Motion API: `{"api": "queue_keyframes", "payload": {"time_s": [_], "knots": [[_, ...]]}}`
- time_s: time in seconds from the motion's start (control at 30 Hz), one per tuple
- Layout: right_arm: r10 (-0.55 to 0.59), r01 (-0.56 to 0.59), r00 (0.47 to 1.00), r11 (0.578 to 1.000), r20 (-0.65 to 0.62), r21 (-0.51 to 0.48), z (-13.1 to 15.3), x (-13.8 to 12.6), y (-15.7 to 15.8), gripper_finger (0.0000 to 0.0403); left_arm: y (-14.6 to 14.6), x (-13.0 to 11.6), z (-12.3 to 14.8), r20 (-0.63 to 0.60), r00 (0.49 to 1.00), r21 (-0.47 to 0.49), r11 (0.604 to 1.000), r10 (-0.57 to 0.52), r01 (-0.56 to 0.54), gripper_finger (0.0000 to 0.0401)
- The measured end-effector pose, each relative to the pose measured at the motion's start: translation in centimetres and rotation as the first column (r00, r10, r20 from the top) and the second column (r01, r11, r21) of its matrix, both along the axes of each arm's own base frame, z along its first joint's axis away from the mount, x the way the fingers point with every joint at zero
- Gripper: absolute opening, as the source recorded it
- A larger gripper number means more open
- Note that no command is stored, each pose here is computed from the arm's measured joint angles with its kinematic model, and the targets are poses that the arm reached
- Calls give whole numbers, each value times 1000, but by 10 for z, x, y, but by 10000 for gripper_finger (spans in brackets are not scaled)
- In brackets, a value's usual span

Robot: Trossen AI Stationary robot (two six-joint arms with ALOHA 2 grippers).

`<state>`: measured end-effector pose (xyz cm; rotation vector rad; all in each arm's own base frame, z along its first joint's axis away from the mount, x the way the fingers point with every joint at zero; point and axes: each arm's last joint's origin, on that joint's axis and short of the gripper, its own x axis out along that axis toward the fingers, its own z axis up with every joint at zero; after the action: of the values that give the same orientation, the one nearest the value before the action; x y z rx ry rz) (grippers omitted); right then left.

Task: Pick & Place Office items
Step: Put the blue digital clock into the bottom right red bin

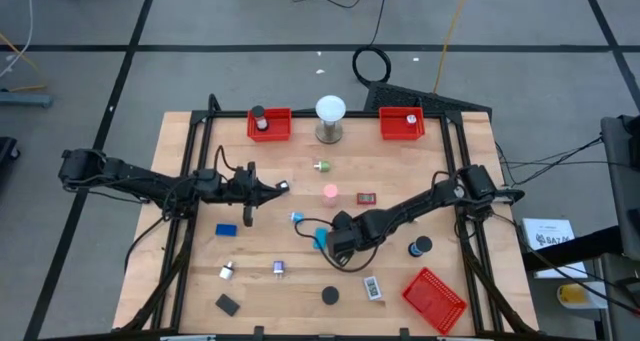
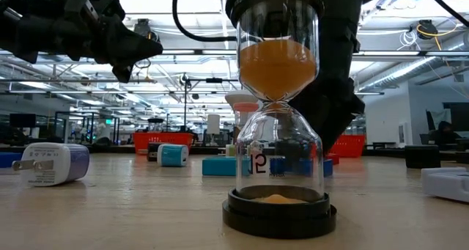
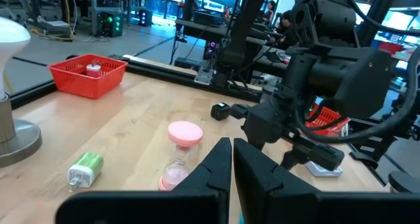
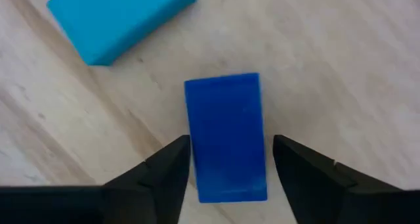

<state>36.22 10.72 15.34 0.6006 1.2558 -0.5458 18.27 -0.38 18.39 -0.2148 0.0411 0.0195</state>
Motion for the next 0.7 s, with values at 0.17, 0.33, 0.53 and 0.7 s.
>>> {"api": "queue_keyframes", "payload": {"time_s": [0.17, 0.33, 0.53, 0.7], "knots": [[-16, 16, 1000, 1000, 5, -8, 1, 0, -1, 141, 0, 0, 0, 0, 1000, 1, 1000, 10, -10, 17], [-22, 22, 999, 1000, -25, 13, 4, -4, -3, 142, 6, 0, 0, 1, 999, -20, 999, 40, -40, 17], [-27, 27, 1000, 999, -14, 17, 43, -21, -9, 164, 14, 0, 0, 1, 996, -25, 996, 85, -85, 17], [-22, 21, 999, 999, 47, 35, 87, -44, -15, 142, 19, -1, 0, 1, 994, -25, 993, 112, -111, 17]]}}
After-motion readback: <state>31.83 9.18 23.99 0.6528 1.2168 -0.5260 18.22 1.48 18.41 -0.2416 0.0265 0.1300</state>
